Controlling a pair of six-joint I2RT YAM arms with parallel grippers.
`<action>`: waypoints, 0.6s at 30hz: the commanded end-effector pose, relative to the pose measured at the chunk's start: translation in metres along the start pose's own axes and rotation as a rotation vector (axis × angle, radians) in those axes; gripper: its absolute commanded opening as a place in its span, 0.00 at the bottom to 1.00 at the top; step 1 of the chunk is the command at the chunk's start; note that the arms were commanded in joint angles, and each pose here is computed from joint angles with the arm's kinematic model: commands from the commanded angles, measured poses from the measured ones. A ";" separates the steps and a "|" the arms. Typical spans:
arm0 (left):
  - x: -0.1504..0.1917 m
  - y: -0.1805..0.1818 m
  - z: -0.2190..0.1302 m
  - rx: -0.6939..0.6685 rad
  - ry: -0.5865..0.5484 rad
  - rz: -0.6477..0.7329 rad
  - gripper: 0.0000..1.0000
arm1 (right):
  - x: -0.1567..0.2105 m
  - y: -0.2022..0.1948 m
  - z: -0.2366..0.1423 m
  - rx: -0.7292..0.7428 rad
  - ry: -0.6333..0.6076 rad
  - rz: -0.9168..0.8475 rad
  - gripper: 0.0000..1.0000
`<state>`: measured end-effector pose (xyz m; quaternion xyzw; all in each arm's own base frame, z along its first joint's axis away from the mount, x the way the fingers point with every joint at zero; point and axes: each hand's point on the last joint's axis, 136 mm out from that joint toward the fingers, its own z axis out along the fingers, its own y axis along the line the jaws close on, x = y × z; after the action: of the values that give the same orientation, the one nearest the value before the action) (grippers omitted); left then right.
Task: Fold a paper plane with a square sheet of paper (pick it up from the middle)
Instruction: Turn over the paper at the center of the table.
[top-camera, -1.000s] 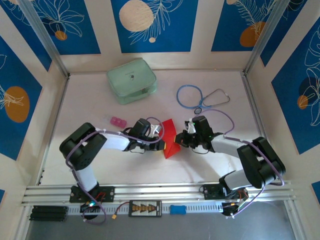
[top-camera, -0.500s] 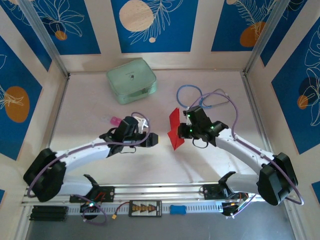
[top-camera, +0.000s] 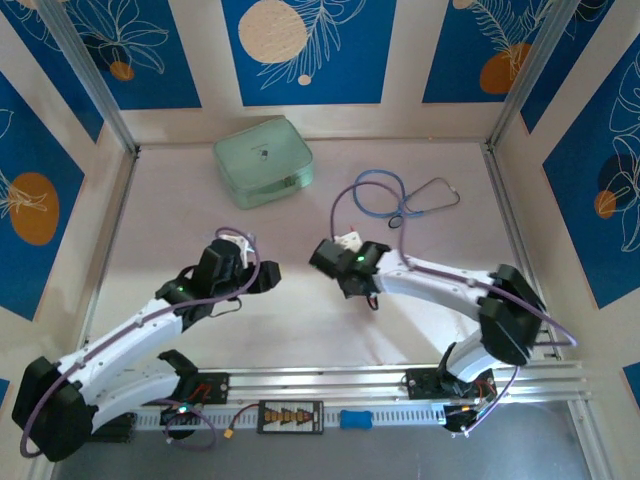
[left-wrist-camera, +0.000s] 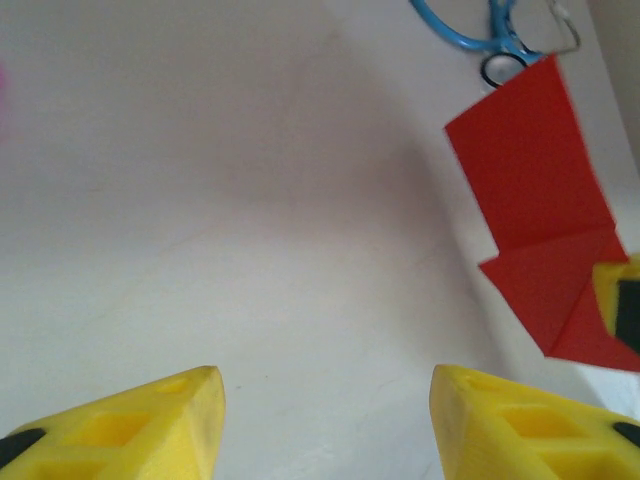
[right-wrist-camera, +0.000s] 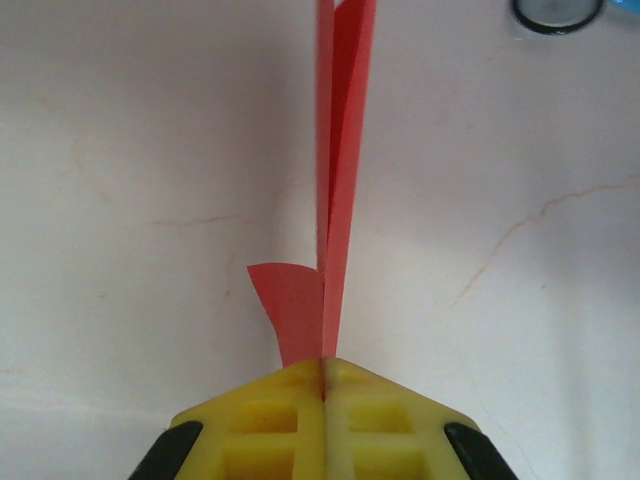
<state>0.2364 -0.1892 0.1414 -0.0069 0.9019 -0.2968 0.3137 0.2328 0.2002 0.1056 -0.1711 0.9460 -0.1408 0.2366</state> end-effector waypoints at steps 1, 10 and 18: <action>0.003 0.025 -0.014 -0.086 -0.016 -0.039 0.57 | 0.000 0.014 0.002 0.093 0.022 -0.028 0.04; -0.005 0.035 -0.037 -0.131 -0.063 -0.034 0.58 | -0.004 0.110 0.008 -0.117 0.074 -0.107 0.09; -0.001 0.030 -0.032 -0.097 -0.040 -0.037 0.58 | -0.006 0.136 -0.003 -0.359 0.078 -0.034 0.17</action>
<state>0.2259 -0.1476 0.1465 -0.0496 0.9061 -0.2583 0.3314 0.2084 0.3132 0.0530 -0.2319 0.9560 -0.0550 0.1711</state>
